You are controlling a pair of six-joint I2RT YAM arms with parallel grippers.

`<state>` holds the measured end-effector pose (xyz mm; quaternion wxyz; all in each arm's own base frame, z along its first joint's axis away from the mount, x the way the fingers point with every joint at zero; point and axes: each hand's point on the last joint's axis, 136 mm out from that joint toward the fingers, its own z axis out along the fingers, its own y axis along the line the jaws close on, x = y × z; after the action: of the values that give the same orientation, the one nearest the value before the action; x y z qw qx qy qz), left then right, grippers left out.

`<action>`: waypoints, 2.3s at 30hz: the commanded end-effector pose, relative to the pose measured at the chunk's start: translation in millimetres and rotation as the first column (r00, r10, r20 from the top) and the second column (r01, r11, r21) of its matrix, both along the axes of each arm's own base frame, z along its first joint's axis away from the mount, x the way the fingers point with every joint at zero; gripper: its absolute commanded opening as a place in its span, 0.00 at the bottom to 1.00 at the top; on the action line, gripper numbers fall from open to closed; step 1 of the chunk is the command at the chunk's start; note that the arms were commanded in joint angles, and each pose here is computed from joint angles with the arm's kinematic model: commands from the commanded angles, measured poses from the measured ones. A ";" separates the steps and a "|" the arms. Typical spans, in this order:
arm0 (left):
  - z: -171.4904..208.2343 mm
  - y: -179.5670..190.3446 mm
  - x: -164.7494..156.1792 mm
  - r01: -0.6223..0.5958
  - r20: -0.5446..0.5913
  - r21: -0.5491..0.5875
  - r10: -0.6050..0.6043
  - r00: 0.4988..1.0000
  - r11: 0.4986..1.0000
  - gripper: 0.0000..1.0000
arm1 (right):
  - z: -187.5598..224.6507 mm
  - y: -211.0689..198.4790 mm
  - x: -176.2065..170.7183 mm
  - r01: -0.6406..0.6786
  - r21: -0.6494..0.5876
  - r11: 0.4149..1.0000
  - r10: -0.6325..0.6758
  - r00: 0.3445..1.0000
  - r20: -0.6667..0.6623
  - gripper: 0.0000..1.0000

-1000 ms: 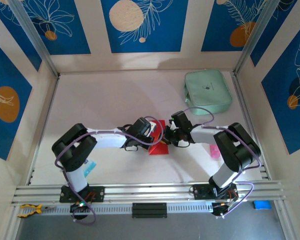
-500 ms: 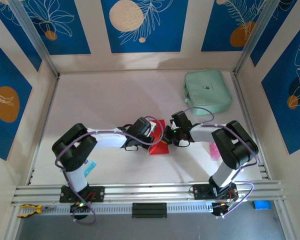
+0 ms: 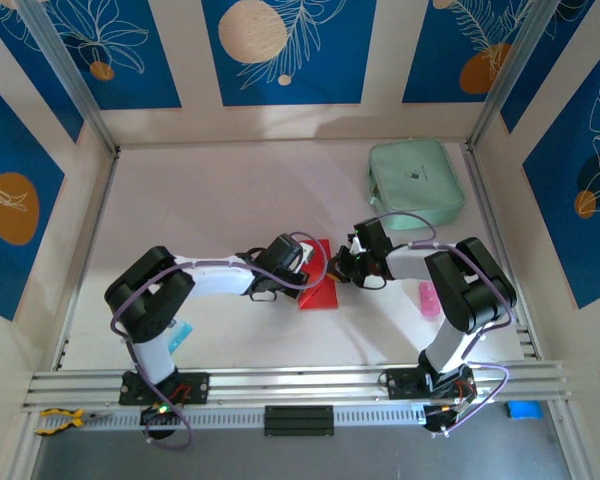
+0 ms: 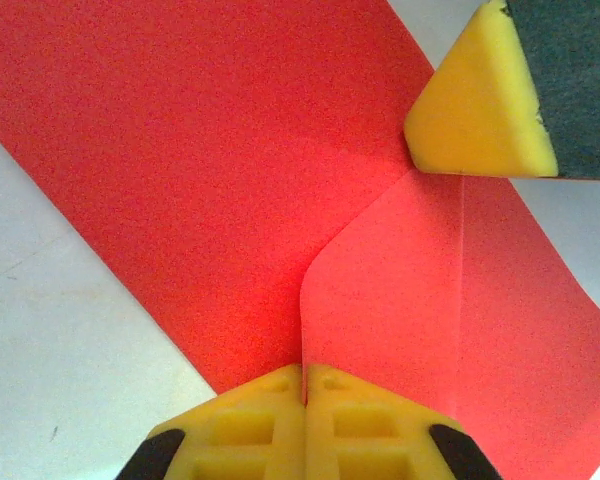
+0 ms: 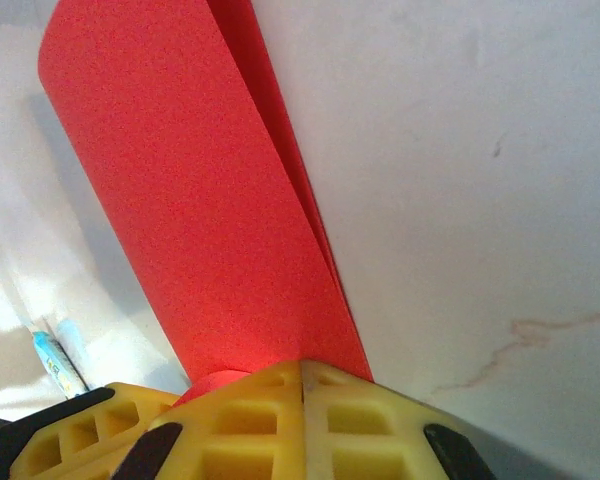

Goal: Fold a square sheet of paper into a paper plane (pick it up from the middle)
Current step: Fold the triangle a second time at the center of the table.

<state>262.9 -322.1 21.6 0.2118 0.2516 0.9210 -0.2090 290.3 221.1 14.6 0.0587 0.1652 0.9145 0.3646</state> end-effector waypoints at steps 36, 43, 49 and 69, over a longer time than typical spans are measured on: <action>-28.5 15.7 -16.1 0.015 -0.094 0.076 -0.008 0.996 0.997 0.00 | -0.7 24.8 -45.0 -0.094 0.060 0.994 0.095 0.995 -0.016 0.02; -28.1 16.7 -16.3 0.015 -0.091 0.077 -0.008 0.996 0.997 0.00 | 22.6 38.2 -40.9 -0.139 0.102 0.985 0.136 0.990 0.039 0.02; -27.5 16.3 -16.0 0.015 -0.090 0.076 -0.008 0.996 0.997 0.00 | 6.8 44.8 -43.8 -0.141 0.091 0.986 0.142 0.990 -0.006 0.02; -29.7 19.1 -14.9 0.017 -0.085 0.092 -0.009 0.996 0.996 0.00 | 11.6 24.5 -12.2 -0.062 0.091 0.994 0.063 0.998 -0.006 0.02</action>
<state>262.1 -323.7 21.1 0.2097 0.2544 0.9198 -0.2128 277.1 247.7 31.9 0.0452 0.1396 0.8991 0.4124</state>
